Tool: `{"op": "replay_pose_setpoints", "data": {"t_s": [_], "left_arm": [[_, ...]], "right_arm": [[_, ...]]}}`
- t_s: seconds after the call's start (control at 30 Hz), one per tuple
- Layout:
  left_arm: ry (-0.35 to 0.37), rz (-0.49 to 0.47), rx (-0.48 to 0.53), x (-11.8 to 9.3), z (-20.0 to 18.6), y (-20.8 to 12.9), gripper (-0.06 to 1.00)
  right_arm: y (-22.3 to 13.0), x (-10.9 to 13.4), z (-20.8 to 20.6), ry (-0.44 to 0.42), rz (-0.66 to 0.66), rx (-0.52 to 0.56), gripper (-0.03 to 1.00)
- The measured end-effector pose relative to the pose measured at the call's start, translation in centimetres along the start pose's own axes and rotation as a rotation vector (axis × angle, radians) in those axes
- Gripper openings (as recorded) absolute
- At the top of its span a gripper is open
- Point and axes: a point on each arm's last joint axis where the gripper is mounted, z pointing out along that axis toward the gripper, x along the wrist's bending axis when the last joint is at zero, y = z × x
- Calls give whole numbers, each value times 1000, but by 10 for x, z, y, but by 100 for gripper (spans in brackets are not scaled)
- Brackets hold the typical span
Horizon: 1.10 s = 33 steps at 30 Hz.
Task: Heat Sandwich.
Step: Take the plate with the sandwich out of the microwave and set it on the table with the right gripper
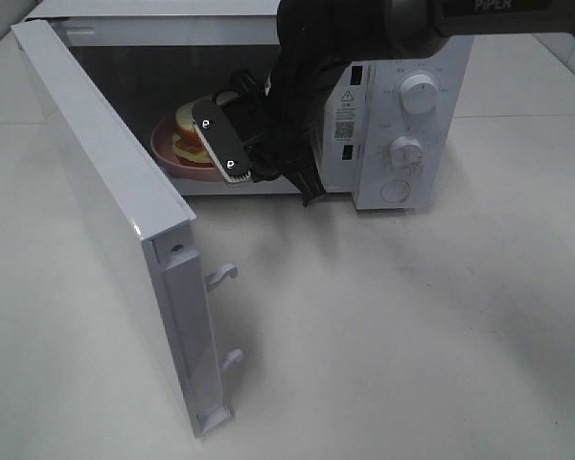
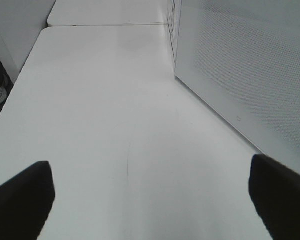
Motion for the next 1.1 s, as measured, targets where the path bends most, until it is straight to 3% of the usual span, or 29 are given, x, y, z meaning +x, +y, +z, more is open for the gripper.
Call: {"op": "replay_pose_setpoints", "data": {"t_s": [0.67, 1.1], "left_arm": [[0, 0, 0, 0, 0, 0, 99], [0, 0, 0, 0, 0, 0, 99]], "right_arm": [[4, 29, -34, -53, -60, -73, 8], [5, 72, -57, -62, -62, -97, 8]]}}
